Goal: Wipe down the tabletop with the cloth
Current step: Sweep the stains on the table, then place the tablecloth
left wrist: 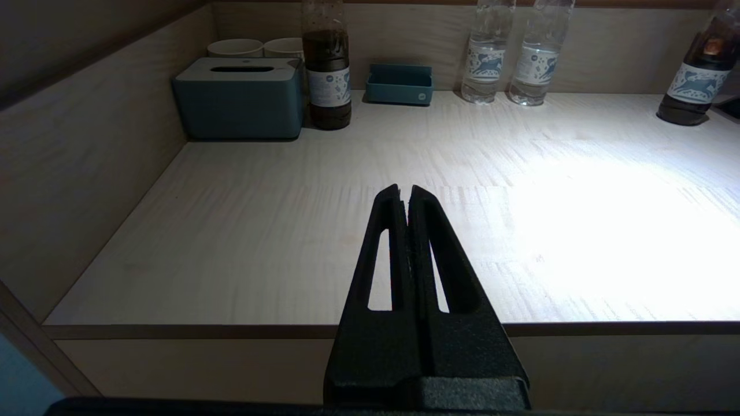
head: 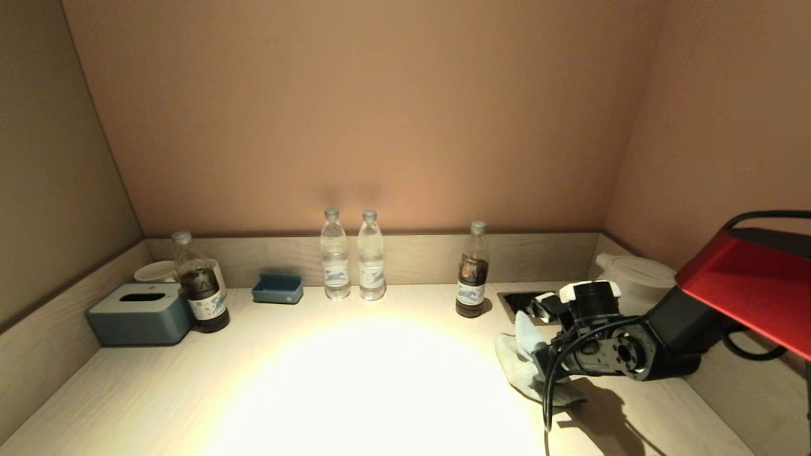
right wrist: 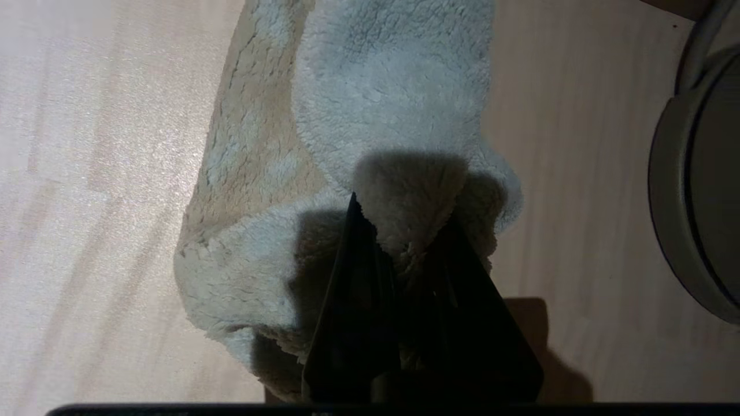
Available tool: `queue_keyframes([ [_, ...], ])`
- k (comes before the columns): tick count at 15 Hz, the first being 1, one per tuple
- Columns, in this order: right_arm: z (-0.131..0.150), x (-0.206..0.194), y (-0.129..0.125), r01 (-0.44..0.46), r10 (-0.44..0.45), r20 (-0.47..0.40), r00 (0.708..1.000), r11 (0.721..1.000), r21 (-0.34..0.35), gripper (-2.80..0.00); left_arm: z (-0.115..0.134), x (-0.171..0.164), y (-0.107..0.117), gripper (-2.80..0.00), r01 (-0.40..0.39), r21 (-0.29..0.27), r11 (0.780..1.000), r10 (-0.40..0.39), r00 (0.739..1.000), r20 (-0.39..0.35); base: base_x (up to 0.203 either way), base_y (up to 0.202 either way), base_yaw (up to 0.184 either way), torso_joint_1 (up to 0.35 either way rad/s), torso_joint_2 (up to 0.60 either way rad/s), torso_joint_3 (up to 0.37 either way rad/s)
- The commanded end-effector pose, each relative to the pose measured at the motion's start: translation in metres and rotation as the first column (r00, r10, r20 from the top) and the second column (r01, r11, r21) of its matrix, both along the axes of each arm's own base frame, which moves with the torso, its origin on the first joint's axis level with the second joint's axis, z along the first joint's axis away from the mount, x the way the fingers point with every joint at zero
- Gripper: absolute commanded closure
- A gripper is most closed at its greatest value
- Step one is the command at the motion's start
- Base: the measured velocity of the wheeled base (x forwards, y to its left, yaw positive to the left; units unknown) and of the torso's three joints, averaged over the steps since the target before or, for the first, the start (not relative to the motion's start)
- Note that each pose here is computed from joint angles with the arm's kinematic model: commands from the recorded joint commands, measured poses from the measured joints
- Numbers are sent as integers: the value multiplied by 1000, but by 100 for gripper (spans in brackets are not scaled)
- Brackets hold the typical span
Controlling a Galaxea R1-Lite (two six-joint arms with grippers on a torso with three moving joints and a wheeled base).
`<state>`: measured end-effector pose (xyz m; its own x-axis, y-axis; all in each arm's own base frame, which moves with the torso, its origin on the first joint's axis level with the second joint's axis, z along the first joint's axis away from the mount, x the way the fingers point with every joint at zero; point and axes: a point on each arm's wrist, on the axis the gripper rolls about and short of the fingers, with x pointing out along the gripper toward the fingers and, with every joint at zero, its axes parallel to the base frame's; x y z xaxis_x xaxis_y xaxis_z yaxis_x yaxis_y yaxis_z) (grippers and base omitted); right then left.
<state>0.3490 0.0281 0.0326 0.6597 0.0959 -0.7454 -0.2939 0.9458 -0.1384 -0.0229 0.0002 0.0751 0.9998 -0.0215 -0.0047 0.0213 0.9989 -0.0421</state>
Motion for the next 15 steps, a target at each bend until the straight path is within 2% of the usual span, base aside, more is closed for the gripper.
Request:
queue_keyframes([
  [1,11,-7,-5,11,-11,21,1000,1000,0,0,0,0,0,0,0,-1,1000,0,1000,-1,0,0,0,0,0,0],
  [5,20,-20,-26,59,-58,31,998,998,-14,0,0,0,0,0,0,-1,1000,0,1000,-1,0,0,0,0,0,0],
  [10,53,-48,-63,157,-153,109,982,987,-25,0,0,0,0,0,0,-1,1000,0,1000,-1,0,0,0,0,0,0],
  [13,76,-69,-89,234,-223,179,958,971,-44,0,0,0,0,0,0,-1,1000,0,1000,-1,0,0,0,0,0,0],
  [15,91,-86,-111,318,-300,230,926,947,-45,0,0,0,0,0,0,-1,1000,0,1000,-1,0,0,0,0,0,0],
])
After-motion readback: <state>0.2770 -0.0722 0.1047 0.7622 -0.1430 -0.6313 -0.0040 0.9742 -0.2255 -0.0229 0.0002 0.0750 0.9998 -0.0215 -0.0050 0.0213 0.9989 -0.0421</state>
